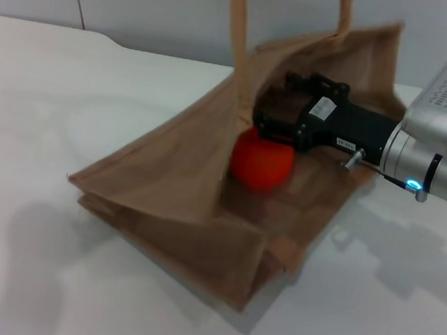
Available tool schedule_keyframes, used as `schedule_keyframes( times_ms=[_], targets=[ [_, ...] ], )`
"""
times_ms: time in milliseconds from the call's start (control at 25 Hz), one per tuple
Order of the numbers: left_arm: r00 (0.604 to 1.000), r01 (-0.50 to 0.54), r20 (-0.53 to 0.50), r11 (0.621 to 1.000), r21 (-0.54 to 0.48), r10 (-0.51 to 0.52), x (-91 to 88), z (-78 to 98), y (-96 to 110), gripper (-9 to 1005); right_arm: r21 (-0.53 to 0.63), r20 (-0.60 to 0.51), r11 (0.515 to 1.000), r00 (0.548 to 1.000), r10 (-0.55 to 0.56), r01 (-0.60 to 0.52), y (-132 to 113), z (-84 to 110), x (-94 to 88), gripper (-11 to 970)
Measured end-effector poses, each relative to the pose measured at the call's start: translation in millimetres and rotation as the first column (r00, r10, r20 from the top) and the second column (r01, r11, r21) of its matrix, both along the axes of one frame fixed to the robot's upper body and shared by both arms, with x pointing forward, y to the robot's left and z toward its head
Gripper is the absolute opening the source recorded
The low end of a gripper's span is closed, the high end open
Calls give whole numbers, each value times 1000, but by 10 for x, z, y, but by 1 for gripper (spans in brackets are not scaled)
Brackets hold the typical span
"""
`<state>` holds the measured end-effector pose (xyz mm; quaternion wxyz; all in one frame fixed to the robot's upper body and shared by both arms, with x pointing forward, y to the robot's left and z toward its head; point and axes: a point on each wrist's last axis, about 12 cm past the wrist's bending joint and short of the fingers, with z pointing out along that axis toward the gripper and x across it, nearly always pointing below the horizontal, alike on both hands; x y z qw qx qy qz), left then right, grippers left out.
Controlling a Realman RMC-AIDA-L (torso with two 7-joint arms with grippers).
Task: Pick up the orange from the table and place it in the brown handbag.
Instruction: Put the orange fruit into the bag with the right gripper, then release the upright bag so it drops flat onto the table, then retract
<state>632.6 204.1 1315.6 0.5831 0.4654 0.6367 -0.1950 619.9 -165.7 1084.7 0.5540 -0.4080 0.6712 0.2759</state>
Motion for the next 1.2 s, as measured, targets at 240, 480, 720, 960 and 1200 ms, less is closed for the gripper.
schedule_keyframes(
  times_ms=[240,480,720,960,1200],
  targets=[
    [1000,-10,-2,1000,-1,10,-3,-13,34,118,-3,2,1000,1000,0,0,-6,10,11,871],
    [997,-74,-11,997,-2,74,-3,-92,200,116,-7,-15,999,999,-51,51,-219,-55,-16,893],
    [988,-150,-22,988,24,151,-15,-241,391,115,17,-44,980,980,-196,197,-755,-96,-41,894],
    [977,-211,-14,977,11,211,-21,-315,521,115,25,-73,951,949,-306,309,-1193,-147,-131,893],
    [967,-252,-24,968,7,253,-33,-393,615,116,73,-73,904,906,-417,422,-1477,-164,-208,894]
  ],
)
